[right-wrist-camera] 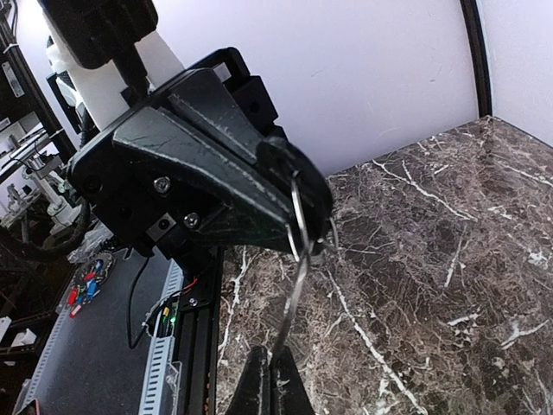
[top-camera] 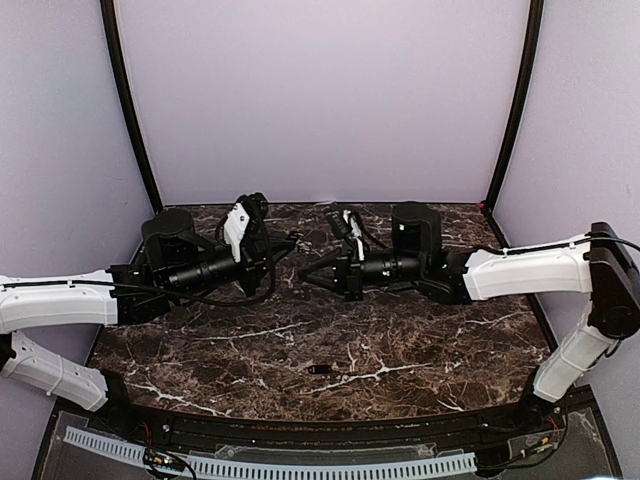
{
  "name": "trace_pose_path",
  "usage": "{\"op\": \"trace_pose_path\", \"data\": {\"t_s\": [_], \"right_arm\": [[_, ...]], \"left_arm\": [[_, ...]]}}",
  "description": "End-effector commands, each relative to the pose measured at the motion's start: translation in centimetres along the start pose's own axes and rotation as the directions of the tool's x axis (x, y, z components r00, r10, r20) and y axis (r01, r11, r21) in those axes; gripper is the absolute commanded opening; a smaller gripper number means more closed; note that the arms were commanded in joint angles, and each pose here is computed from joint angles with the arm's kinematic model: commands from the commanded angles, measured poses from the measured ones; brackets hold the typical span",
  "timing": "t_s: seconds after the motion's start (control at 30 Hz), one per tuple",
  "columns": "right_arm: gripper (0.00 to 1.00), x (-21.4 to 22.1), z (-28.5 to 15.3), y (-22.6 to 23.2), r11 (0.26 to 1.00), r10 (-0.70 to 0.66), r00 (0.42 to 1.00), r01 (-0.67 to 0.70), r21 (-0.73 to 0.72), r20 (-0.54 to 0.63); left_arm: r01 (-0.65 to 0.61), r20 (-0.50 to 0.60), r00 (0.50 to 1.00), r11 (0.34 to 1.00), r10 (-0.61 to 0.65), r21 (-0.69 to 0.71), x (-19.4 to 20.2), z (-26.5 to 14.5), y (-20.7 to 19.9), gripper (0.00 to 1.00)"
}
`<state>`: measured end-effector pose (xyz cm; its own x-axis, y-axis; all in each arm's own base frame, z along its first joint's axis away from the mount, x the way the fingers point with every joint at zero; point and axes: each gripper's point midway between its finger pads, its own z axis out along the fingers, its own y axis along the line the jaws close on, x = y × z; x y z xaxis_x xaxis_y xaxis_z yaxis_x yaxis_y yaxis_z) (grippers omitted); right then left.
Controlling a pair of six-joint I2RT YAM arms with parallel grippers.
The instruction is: Remove the keys from the keyring
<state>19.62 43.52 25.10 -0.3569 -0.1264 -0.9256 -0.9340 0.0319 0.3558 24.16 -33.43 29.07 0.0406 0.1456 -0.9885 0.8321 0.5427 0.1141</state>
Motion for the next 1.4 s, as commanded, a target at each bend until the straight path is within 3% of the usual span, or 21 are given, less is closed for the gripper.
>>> {"op": "trace_pose_path", "data": {"t_s": [0.0, 0.43, 1.37], "right_arm": [[0.00, -3.0, 0.0, 3.0, 0.990, -0.029, 0.999, 0.034, -0.140, 0.040], [0.00, -3.0, 0.6, 4.6, 0.961, 0.022, 1.000, -0.025, -0.276, -0.013], [0.00, -6.3, 0.3, 4.5, 0.931, 0.115, 0.993, -0.100, -0.350, 0.022]], "left_arm": [[-0.019, 0.035, 0.999, 0.999, 0.020, -0.032, -1.4, -0.2, 0.8, 0.00], [-0.056, 0.032, 0.998, 0.998, 0.057, -0.016, -1.0, 0.6, 0.5, 0.00], [-0.116, 0.042, 0.993, 0.989, 0.112, 0.094, 0.8, 0.7, -1.9, 0.00]]}}
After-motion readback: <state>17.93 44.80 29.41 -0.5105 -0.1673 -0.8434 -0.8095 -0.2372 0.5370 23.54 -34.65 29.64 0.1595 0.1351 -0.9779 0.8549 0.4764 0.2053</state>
